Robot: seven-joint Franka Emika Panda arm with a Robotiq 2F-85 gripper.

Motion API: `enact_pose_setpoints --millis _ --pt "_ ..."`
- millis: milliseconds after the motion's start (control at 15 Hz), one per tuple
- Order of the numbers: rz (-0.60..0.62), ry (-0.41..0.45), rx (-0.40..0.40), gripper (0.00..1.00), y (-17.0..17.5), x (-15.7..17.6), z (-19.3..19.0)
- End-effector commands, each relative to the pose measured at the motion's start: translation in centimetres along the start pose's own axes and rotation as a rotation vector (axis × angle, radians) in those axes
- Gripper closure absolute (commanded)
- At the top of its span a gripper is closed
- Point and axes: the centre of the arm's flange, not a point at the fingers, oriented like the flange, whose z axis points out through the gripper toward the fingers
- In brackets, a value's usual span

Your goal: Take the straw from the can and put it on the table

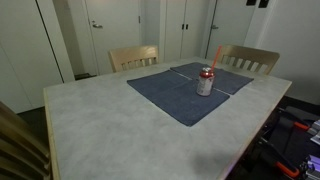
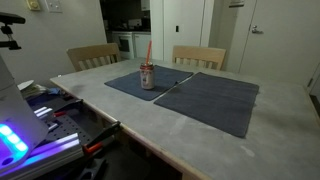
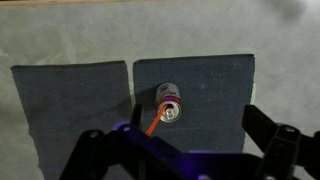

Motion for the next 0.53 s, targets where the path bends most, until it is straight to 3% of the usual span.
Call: enact_pose_setpoints --millis 0,467 --pt "0.0 0.0 0.0 0.0 0.0 0.0 0.0" --pt "-0.015 0.003 0.003 0.0 0.5 1.0 0.9"
